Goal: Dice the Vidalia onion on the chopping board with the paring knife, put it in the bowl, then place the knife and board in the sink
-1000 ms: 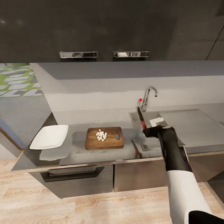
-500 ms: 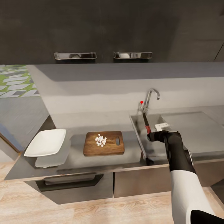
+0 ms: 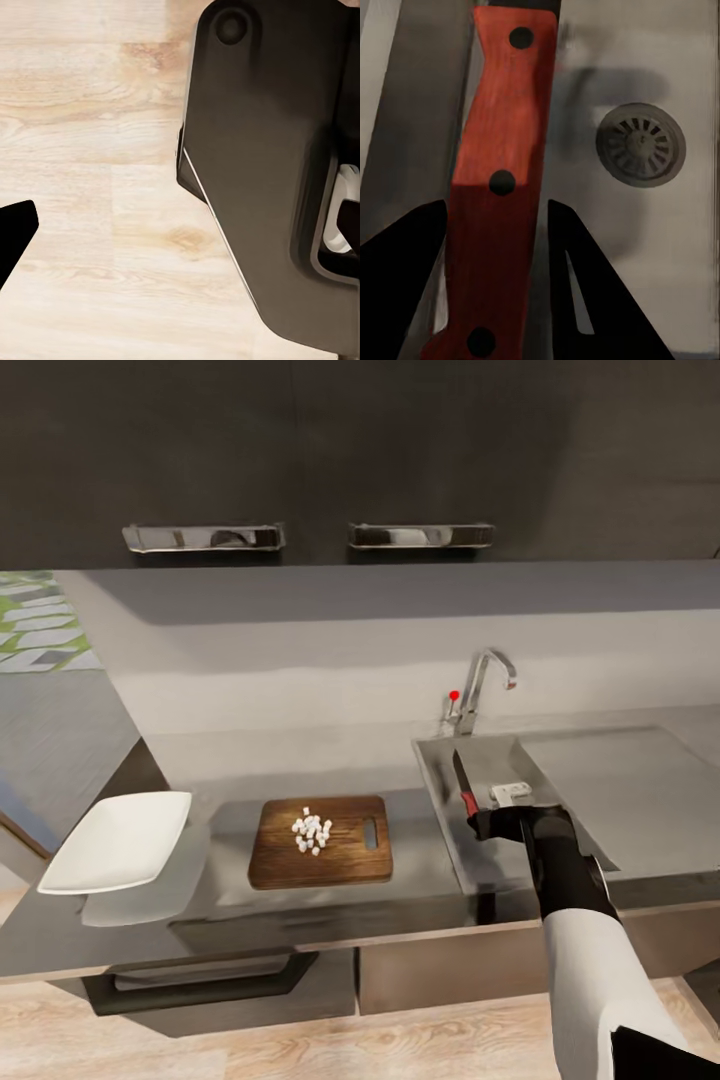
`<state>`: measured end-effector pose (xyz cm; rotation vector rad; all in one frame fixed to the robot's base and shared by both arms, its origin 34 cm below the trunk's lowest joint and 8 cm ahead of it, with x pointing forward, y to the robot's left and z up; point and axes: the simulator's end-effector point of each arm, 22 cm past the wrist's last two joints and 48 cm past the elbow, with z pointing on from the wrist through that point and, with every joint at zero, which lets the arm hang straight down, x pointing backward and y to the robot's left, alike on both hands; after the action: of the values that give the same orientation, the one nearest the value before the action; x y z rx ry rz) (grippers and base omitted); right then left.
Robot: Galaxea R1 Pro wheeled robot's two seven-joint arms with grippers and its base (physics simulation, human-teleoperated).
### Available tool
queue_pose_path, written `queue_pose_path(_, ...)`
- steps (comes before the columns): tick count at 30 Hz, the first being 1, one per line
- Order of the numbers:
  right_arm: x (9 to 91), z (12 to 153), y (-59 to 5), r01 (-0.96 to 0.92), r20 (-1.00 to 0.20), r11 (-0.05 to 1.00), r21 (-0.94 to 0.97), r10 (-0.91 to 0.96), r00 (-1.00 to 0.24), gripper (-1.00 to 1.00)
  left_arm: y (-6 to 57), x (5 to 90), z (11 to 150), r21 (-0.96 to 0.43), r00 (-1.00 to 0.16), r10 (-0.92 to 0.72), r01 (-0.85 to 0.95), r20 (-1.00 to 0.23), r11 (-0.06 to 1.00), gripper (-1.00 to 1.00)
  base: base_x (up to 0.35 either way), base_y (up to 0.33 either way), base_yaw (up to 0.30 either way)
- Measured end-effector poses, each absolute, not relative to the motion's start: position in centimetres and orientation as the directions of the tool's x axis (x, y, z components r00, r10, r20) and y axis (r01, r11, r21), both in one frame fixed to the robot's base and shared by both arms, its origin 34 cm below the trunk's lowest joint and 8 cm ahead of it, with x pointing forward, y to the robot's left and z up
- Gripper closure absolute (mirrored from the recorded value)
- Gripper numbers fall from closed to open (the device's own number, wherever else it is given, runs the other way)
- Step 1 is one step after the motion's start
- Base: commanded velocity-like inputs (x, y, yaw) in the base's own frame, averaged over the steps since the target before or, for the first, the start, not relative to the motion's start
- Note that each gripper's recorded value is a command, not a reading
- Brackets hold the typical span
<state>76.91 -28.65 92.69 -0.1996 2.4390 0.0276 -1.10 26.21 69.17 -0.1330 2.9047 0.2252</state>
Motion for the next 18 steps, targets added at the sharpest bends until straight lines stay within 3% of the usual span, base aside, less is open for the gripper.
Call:
queue_pose_path(5,76.0,90.2,-28.7,-0.160,-0.599,0.987,-0.022,-0.141,-0.788,1.00,26.2,-1.3,69.3,0.143,-0.972,-0.073,-0.106,-0.222,0.984,-1.00,0.070,-0.142,0.000)
queue_pose_path(18,74.7,86.3,-28.9,-0.150,-0.561,0.989,0.002,-0.123,-0.819,1.00,26.3,-2.0,69.5,0.145,-0.977,-0.072,-0.102,-0.201,0.984,-1.00,0.002,-0.005,0.000)
